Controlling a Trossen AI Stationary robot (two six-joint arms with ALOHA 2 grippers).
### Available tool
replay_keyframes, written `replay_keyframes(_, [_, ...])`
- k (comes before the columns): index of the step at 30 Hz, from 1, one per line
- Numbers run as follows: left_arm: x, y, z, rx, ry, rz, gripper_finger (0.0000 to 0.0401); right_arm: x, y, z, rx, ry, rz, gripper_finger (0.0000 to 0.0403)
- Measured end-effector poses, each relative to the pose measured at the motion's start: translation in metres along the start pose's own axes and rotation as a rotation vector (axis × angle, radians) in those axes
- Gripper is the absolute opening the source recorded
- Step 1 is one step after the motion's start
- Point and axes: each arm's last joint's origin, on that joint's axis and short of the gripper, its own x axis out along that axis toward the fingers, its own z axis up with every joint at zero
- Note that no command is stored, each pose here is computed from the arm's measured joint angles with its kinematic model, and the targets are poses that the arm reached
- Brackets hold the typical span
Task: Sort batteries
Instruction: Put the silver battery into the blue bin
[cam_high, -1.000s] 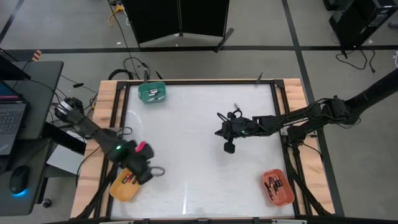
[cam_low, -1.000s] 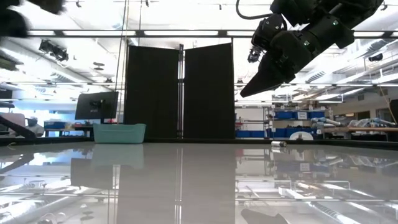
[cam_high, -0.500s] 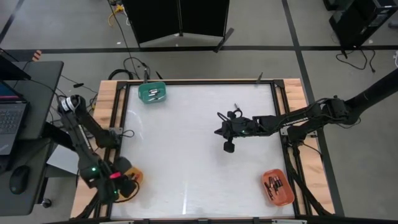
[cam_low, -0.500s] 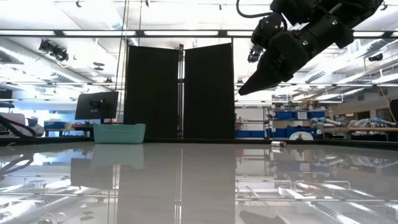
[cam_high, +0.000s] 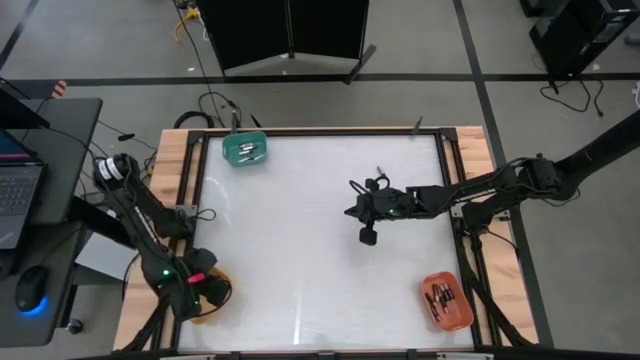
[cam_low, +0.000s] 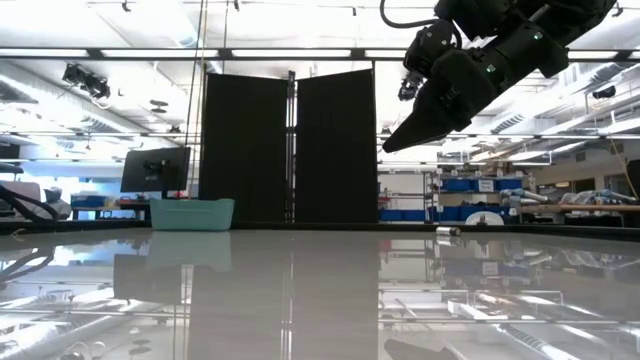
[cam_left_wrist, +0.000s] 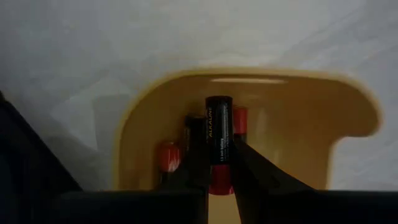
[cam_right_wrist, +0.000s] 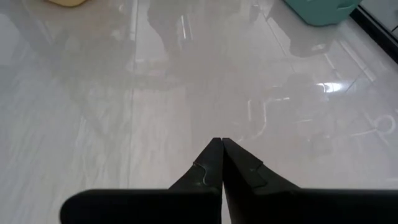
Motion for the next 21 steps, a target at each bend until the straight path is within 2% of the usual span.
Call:
replay_keyframes(12, [0.013, -0.006, -0.009, 0.02, 0.059, 0.037, 0.005, 0.0, 0.0, 0.0, 0.003, 0.0, 0.0, 0.0013])
replay_keyframes(18, [0.012, -0.006, -0.01, 0.024, 0.103, 0.057, 0.0131, 0.0, 0.0, 0.0, 0.006, 0.0, 0.0, 0.0023])
replay_keyframes(21, [0.011, -0.006, -0.01, 0.041, 0.122, 0.06, 0.0156, 0.0, 0.0, 0.001, 0.01, -0.014, 0.001, 0.0029])
